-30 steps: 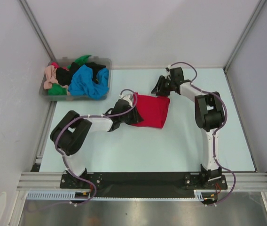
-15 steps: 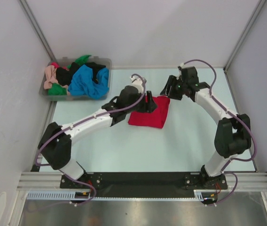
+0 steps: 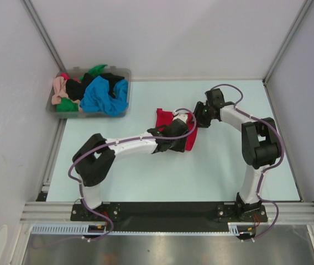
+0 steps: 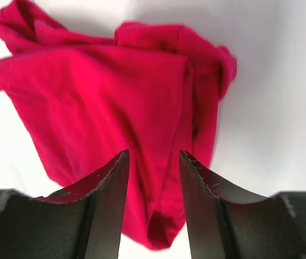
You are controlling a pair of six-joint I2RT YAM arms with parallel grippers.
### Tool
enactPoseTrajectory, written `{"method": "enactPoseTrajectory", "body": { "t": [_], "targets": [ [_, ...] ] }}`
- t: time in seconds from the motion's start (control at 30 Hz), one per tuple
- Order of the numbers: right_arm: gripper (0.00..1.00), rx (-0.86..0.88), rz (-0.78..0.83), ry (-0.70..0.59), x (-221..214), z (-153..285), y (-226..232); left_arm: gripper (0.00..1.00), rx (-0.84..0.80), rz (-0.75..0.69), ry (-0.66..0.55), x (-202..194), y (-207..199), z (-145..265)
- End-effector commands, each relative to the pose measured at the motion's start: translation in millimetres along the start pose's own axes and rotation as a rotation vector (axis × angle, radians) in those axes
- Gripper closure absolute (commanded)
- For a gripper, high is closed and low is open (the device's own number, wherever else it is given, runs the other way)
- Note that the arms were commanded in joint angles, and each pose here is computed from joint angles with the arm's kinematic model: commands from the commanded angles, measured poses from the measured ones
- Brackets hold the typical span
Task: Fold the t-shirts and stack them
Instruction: Fold the tshirt
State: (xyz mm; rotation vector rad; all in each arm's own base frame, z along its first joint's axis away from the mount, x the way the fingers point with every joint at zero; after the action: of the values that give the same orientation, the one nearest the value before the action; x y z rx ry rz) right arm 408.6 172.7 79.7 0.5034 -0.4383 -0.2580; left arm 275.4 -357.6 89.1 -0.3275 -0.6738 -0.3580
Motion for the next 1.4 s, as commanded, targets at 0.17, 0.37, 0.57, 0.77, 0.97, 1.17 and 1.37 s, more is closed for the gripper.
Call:
{"method": "enactPoseTrajectory", "body": {
  "t": [0.17, 0.37, 0.57, 0.77, 0.97, 1.17, 1.37],
  "targets": [
    [0.58, 0.018, 0.026, -0.069, 29, -15, 6, 0.47, -0.026, -0.056, -0.062, 29, -26, -4],
    [0.85, 0.013, 0.023, -0.064, 33, -22, 2, 0.46, -0.014, -0.068, -0.020, 20, -28, -21],
    [1.00, 0.015, 0.051, -0.086, 41, -16, 5, 0.46, 0.020, -0.092, 0.029, 7, -25, -39],
    [1.00, 0.010, 0.065, -0.083, 47, -13, 2, 1.00, 0.044, -0.114, 0.040, 3, -21, -43],
    [1.00, -0.014, 0.076, -0.081, 58, -12, -9, 1.00, 0.015, -0.121, 0.024, 4, -24, -22],
    [0.95, 0.004, 0.091, -0.049, 57, -12, -7, 0.92, -0.019, -0.117, 0.032, -1, -33, -18],
    [0.26, 0.067, 0.152, -0.097, 63, 46, 25, 0.27, -0.075, -0.104, -0.094, 54, -44, 38]
  ]
}}
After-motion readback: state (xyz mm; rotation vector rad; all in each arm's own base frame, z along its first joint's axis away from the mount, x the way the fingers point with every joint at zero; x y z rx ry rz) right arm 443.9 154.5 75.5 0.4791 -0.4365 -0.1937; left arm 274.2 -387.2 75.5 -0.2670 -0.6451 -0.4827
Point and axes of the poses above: each gripper's point midway between its finger pads, its own z axis back along the fingers, its own y axis along the line the jaws close on, x = y × z, the point moved 2 cm from there along z, back along the fingers, and after that the axes turned 2 degrees about -z, right-handed, at the moved point
